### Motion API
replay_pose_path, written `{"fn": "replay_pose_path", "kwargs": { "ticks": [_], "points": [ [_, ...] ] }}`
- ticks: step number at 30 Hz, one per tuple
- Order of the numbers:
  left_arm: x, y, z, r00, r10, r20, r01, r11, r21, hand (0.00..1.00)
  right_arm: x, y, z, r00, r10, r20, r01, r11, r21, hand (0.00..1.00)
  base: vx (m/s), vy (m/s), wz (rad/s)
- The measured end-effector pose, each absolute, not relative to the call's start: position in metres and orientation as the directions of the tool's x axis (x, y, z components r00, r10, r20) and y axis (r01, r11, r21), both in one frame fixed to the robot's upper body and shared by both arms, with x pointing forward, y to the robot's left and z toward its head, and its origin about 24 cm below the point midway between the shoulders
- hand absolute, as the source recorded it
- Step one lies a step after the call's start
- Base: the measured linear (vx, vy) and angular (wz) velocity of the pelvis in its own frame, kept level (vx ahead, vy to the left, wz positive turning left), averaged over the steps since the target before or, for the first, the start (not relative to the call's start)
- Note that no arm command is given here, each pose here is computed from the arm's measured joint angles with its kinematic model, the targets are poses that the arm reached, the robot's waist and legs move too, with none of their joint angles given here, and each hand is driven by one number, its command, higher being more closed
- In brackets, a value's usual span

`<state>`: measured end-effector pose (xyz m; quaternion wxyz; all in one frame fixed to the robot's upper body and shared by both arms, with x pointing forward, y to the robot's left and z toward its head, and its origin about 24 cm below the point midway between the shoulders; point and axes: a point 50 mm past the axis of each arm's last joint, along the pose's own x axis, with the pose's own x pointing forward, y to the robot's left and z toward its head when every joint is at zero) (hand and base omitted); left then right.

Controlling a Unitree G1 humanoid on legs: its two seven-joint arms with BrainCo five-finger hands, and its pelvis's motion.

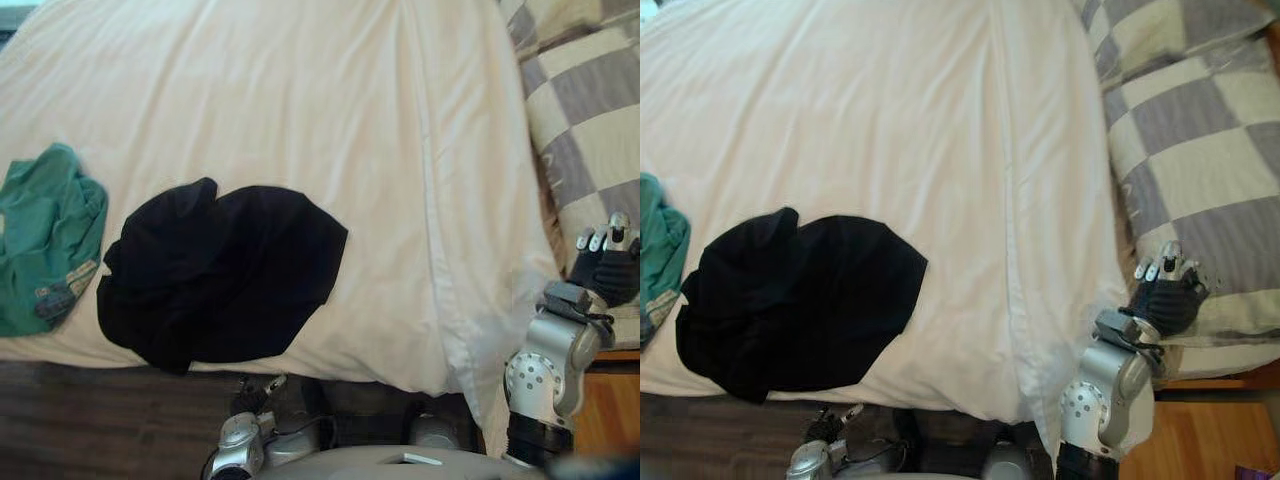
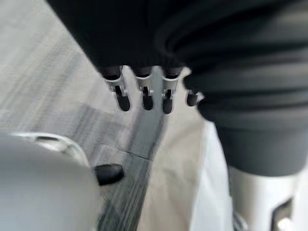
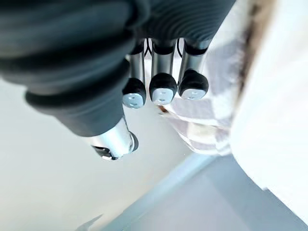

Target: Tidy the bed and pick cloth on bed and put in laundry

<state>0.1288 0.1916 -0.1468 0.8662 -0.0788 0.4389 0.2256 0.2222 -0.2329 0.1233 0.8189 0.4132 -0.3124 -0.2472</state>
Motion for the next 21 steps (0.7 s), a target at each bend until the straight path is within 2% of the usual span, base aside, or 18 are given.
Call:
{"fn": "replay_pose_path", "kwargs": {
  "ticks": [3, 7, 9, 13, 18, 20, 21],
  "points": [
    [0.14, 0.189, -0.142, 0.548, 0.321, -0.773, -0.494, 0.869, 0.011, 0.0, 0.225, -0.234, 0.114, 0.692, -0.669, 0.273, 0.14, 0.495, 0.857, 1.0, -0.02, 0.047, 0.08],
    [0.15, 0.19, -0.135, 0.601, 0.307, -0.738, -0.53, 0.844, -0.08, 0.0, 0.232, -0.235, 0.068, 0.724, -0.686, 0.077, 0.263, 0.377, 0.888, 1.0, -0.02, 0.067, -0.11],
    [0.152, 0.19, -0.134, 0.611, 0.301, -0.732, -0.541, 0.834, -0.11, 0.0, 0.233, -0.234, 0.044, 0.737, -0.676, -0.004, 0.331, 0.356, 0.874, 1.0, 0.0, 0.055, -0.26],
    [0.153, 0.196, -0.133, 0.615, 0.306, -0.727, -0.557, 0.821, -0.126, 0.0, 0.228, -0.24, 0.025, 0.731, -0.682, -0.02, 0.367, 0.368, 0.855, 1.0, 0.02, 0.053, -0.13],
    [0.16, 0.204, -0.131, 0.615, 0.323, -0.719, -0.601, 0.782, -0.164, 0.0, 0.21, -0.266, 0.004, 0.653, -0.753, -0.079, 0.46, 0.311, 0.832, 1.0, 0.04, 0.028, -0.02],
    [0.161, 0.206, -0.131, 0.614, 0.329, -0.717, -0.612, 0.772, -0.17, 0.0, 0.197, -0.275, -0.017, 0.601, -0.781, -0.171, 0.54, 0.239, 0.807, 1.0, 0.04, 0.039, -0.03],
    [0.162, 0.207, -0.131, 0.611, 0.331, -0.719, -0.618, 0.767, -0.173, 0.0, 0.184, -0.279, -0.042, 0.55, -0.78, -0.297, 0.618, 0.142, 0.773, 1.0, 0.0, 0.0, 0.0]
  ]
}}
